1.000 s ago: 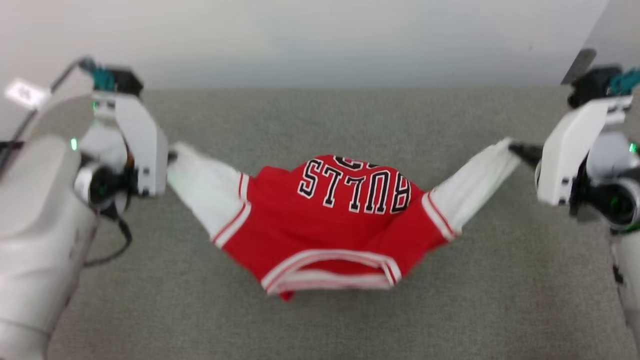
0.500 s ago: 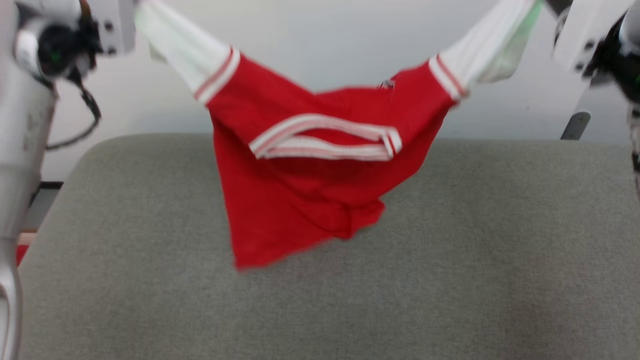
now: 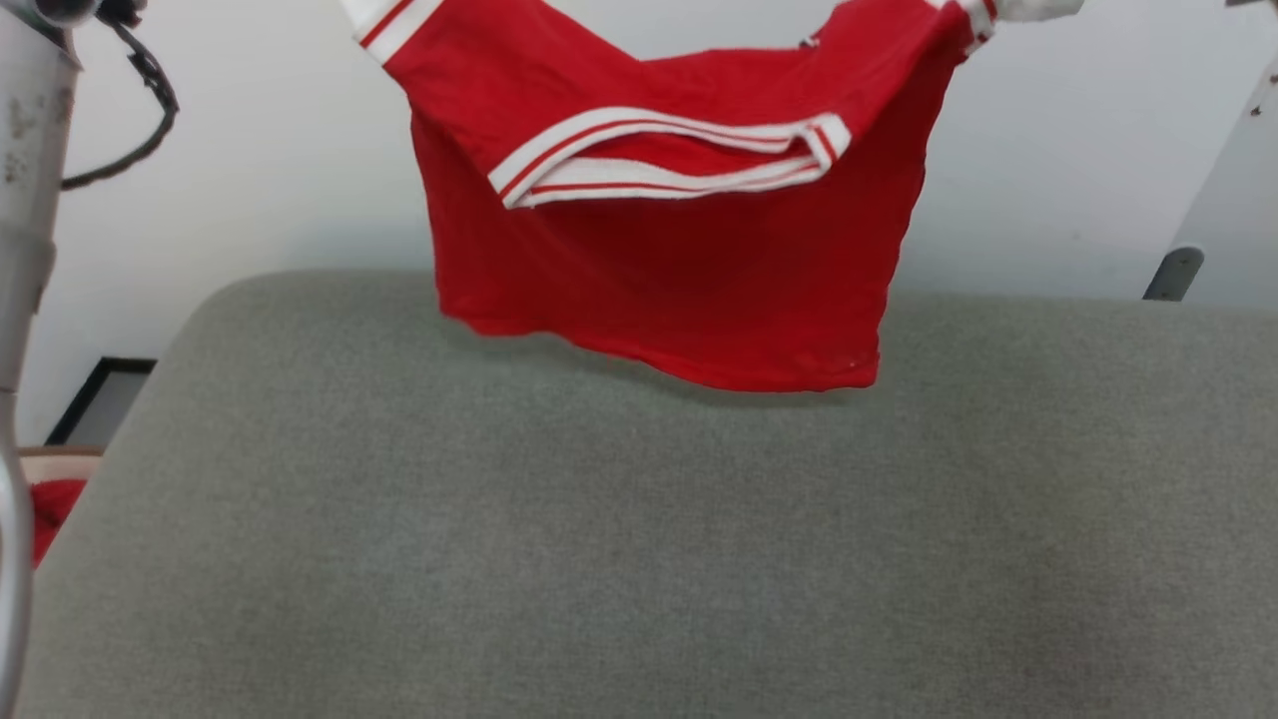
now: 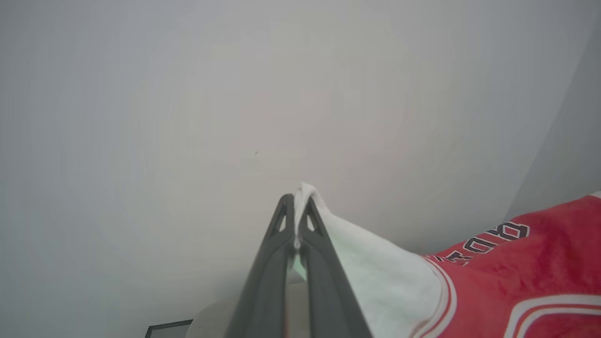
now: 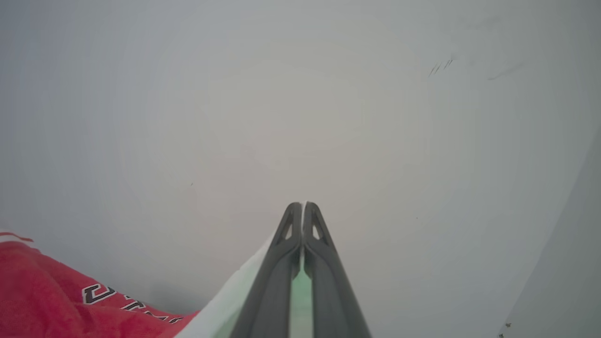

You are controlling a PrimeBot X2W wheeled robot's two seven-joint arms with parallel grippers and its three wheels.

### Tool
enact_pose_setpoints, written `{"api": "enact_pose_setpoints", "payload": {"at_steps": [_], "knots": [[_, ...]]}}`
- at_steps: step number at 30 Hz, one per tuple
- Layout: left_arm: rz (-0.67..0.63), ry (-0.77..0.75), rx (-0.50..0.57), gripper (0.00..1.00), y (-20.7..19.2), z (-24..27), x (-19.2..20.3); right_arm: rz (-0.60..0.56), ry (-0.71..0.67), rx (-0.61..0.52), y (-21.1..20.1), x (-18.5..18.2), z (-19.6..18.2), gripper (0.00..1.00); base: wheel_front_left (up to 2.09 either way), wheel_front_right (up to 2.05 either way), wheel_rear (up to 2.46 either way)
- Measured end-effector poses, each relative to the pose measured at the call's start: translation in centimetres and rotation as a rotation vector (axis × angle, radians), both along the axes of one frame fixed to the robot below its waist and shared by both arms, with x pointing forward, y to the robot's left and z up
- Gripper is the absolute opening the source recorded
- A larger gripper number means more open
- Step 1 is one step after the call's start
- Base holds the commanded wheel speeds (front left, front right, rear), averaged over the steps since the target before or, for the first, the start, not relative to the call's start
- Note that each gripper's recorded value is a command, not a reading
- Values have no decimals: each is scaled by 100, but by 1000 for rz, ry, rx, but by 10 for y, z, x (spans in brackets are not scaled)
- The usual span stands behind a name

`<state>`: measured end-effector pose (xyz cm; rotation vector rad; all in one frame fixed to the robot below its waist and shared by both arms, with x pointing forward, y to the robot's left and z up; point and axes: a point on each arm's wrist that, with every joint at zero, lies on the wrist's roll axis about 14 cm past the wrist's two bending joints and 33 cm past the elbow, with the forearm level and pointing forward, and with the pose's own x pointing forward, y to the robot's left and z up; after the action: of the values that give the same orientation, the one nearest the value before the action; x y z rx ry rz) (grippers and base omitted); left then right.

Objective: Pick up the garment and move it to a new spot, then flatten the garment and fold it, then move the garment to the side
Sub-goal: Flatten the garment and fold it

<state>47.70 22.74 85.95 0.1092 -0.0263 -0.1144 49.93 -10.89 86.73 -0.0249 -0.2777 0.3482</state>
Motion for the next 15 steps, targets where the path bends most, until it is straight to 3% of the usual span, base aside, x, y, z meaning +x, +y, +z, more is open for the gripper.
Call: {"api": "enact_pose_setpoints", "payload": {"at_steps": [7, 12, 15], "knots": [[-2, 55, -26, 0, 2, -14, 27, -14, 78, 48, -13, 32, -9, 0, 0, 0, 0], [0, -37, -12, 0, -5, -17, 66, -98, -98, -24, -24, 63, 7, 0, 0, 0, 0], [-17, -94, -66, 0, -18, -33, 98, -145, -225, -85, -27, 88, -5, 0, 0, 0, 0]]}}
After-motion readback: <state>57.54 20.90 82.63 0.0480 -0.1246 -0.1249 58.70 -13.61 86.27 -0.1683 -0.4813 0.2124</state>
